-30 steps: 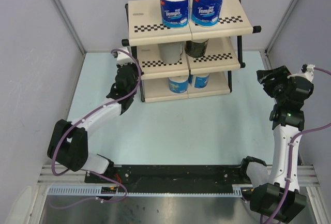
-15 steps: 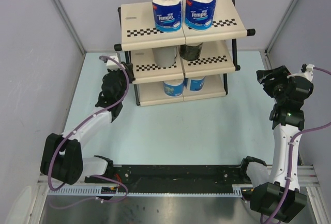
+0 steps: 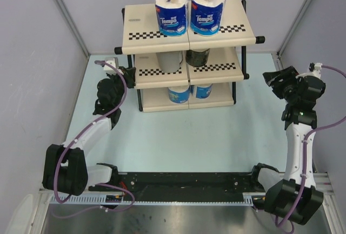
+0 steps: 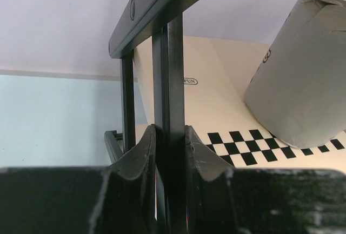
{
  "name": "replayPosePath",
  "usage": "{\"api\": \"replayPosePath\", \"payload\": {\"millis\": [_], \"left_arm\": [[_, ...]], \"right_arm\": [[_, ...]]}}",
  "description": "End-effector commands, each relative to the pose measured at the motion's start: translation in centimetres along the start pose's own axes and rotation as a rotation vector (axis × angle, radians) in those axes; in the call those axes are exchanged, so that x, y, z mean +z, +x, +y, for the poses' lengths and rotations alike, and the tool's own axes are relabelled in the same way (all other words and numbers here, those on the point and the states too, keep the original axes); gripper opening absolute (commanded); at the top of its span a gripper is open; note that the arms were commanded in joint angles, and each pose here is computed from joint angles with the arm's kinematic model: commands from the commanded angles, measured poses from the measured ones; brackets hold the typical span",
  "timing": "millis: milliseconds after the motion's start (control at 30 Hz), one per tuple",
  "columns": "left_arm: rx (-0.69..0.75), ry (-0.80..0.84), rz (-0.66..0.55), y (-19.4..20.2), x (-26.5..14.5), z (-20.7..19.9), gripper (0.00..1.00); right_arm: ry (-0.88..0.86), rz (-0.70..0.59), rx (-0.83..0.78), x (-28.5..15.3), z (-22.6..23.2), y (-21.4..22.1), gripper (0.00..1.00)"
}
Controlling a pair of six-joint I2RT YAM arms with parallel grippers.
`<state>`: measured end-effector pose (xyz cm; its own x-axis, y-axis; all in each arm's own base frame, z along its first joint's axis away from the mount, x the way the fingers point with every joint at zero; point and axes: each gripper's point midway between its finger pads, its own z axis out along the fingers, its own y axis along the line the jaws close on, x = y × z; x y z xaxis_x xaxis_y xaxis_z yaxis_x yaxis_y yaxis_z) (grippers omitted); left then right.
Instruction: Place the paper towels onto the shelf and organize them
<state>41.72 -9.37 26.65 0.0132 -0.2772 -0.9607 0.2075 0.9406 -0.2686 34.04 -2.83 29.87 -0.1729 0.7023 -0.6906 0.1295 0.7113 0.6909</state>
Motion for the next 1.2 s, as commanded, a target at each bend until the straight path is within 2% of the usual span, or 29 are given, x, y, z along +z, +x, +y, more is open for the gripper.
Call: {"api": "replayPosePath", "payload": {"millis": [0,133,433,600,667,767,800,900,967,1167], "left_arm": [[-0.04,0.143,0.142,3.7,-1.3,-1.9,0.0],[-0.045,0.202,0.158,3.7,-1.5,-2.6,0.0],[-0.059,0.314,0.208,5.0,-2.2,-3.7,0.0],[-0.068,0.33,0.222,5.4,-2.3,-4.0,0.0],[-0.066,0.331,0.219,5.2,-2.3,-4.0,0.0],[-0.063,0.331,0.225,5.2,-2.2,-4.0,0.0],[-0.062,0.331,0.226,5.2,-2.2,-4.0,0.0],[-0.059,0.331,0.227,5.1,-2.2,-4.0,0.0],[-0.057,0.336,0.227,5.0,-2.0,-4.1,0.0],[-0.053,0.352,0.233,5.0,-1.8,-4.4,0.0]], "right_arm": [[-0.154,0.081,0.002,1.3,2.3,0.6,0.62],[-0.162,0.14,0.045,2.3,1.8,1.7,0.59],[-0.127,0.121,0.019,2.1,1.0,1.5,0.61],[-0.143,0.12,0.066,3.4,0.6,1.0,0.59],[-0.15,0.126,0.091,3.9,0.5,0.8,0.55],[-0.195,0.139,0.119,5.3,0.9,0.1,0.36],[-0.187,0.159,0.137,6.1,0.4,0.3,0.24],[-0.206,0.183,0.161,7.1,0.8,-0.2,0.03],[-0.217,0.201,0.171,7.9,0.9,-0.3,0.0],[-0.266,0.255,0.175,9.1,1.4,-0.4,0.0]]}}
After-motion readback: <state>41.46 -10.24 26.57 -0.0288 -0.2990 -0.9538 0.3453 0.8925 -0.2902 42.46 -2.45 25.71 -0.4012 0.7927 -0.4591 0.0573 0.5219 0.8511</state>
